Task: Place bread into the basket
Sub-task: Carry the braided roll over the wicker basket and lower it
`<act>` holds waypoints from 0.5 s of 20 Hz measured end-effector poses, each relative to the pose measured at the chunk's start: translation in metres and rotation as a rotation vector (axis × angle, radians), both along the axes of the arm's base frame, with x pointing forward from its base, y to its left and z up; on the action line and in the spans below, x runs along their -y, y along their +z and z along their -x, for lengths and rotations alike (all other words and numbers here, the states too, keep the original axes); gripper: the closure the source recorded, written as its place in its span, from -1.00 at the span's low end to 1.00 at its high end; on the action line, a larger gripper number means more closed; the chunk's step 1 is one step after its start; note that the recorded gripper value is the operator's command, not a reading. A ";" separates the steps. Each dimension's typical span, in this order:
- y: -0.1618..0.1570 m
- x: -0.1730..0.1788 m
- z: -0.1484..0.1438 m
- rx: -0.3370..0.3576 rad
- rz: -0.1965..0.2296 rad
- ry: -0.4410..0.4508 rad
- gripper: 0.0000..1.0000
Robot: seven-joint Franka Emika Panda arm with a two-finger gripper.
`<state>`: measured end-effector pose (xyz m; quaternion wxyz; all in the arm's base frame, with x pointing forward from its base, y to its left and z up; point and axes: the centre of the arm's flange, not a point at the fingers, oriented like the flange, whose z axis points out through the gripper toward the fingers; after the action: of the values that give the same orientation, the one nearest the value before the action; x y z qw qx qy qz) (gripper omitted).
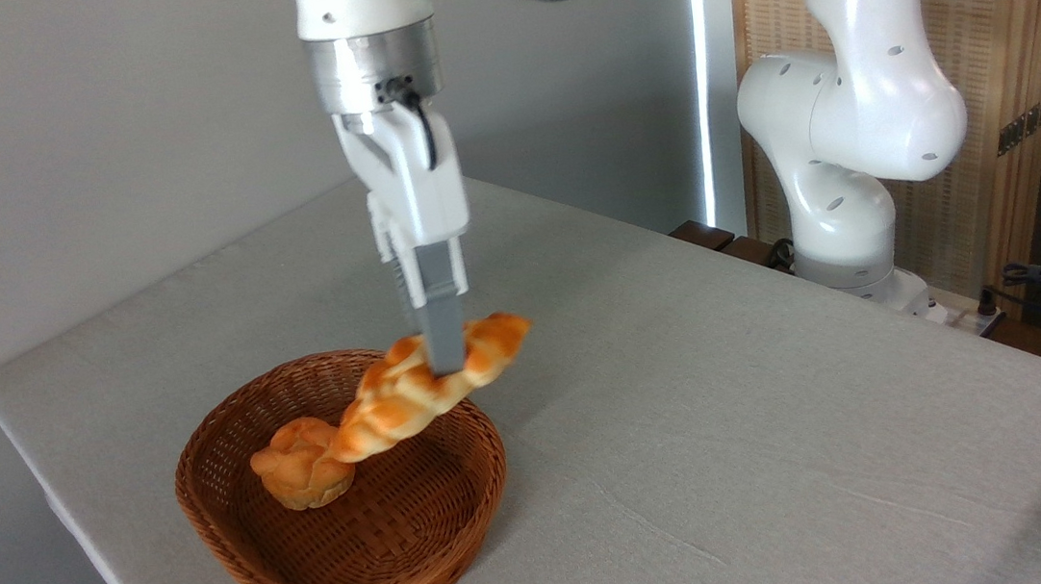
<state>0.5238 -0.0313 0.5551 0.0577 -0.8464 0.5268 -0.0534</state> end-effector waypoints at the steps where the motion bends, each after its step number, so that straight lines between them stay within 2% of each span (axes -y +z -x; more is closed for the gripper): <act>1: -0.002 0.001 -0.007 0.029 0.002 -0.003 0.23; 3: -0.010 0.008 -0.015 0.050 0.002 -0.019 -0.42; 4: -0.015 0.012 -0.019 0.054 0.002 -0.028 -0.57; 5: -0.019 0.017 -0.024 0.066 0.003 -0.038 -0.90; 6: -0.024 0.022 -0.029 0.083 0.005 -0.048 -1.00; 8: -0.037 0.032 -0.040 0.110 0.008 -0.065 -1.00; 10: -0.049 0.035 -0.045 0.105 0.007 -0.070 -1.00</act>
<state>0.5690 -0.0662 0.5066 0.0803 -0.8236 0.5522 -0.1015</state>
